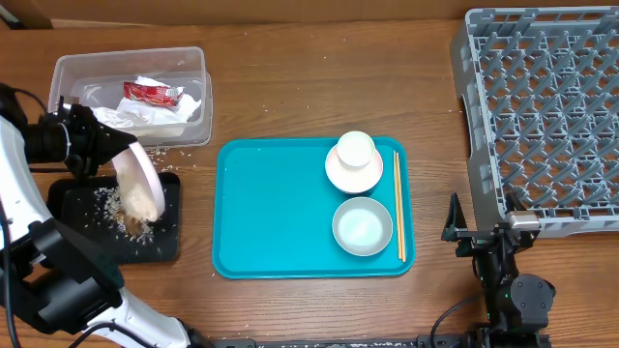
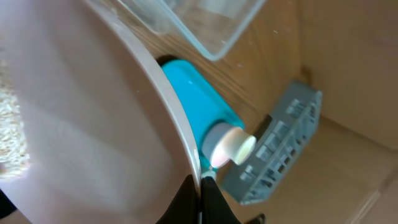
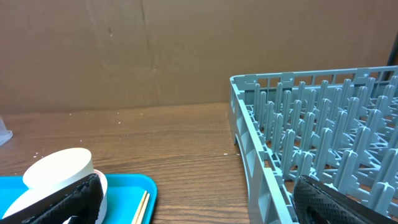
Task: Sort waste into correct bins and load items into the dishwasher
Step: 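Lift the plate over the black tray and tip rice and scraps off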
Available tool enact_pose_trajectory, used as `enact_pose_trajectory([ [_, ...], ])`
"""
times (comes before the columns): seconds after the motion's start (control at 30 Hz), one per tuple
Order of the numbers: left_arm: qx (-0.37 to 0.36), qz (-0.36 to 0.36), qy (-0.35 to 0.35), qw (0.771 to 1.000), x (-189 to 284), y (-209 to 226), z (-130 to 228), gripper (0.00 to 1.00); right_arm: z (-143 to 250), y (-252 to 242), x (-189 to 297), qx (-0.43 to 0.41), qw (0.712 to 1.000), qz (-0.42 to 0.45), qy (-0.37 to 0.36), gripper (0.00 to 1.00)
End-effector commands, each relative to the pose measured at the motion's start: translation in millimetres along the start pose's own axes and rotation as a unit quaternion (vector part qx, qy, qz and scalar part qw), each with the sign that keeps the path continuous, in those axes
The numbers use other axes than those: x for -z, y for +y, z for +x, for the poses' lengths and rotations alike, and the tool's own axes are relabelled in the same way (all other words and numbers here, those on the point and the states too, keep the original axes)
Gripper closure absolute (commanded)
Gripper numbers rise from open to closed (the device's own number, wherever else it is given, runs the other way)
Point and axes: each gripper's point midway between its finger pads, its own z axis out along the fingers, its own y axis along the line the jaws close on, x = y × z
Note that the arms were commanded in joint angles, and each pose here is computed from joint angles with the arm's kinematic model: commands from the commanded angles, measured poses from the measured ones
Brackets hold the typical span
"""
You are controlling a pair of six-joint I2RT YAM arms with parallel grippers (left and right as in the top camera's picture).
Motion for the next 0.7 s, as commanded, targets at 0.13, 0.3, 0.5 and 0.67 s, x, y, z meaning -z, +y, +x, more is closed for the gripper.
enact_pose_trajectory([
  [0.13, -0.017, 0.092, -0.026, 0.995, 30.2, -15.1, -10.9, 0.96, 1.5, -0.5, -0.3, 0.002, 1.0, 0.002, -0.002, 0.0],
  [0.3, -0.004, 0.106, -0.019, 0.994, 40.4, -9.3, -4.1, 0.96, 1.5, -0.5, -0.3, 0.002, 1.0, 0.002, -0.002, 0.0],
  [0.5, 0.01, 0.14, -0.019, 0.99, 50.9, -11.2, -1.5, 0.96, 1.5, -0.5, -0.3, 0.002, 1.0, 0.002, -0.002, 0.0],
  [0.67, 0.009, 0.169, -0.029, 0.985, 60.8, -13.4, -4.1, 0.96, 1.5, -0.6, -0.3, 0.002, 1.0, 0.002, -0.002, 0.0],
])
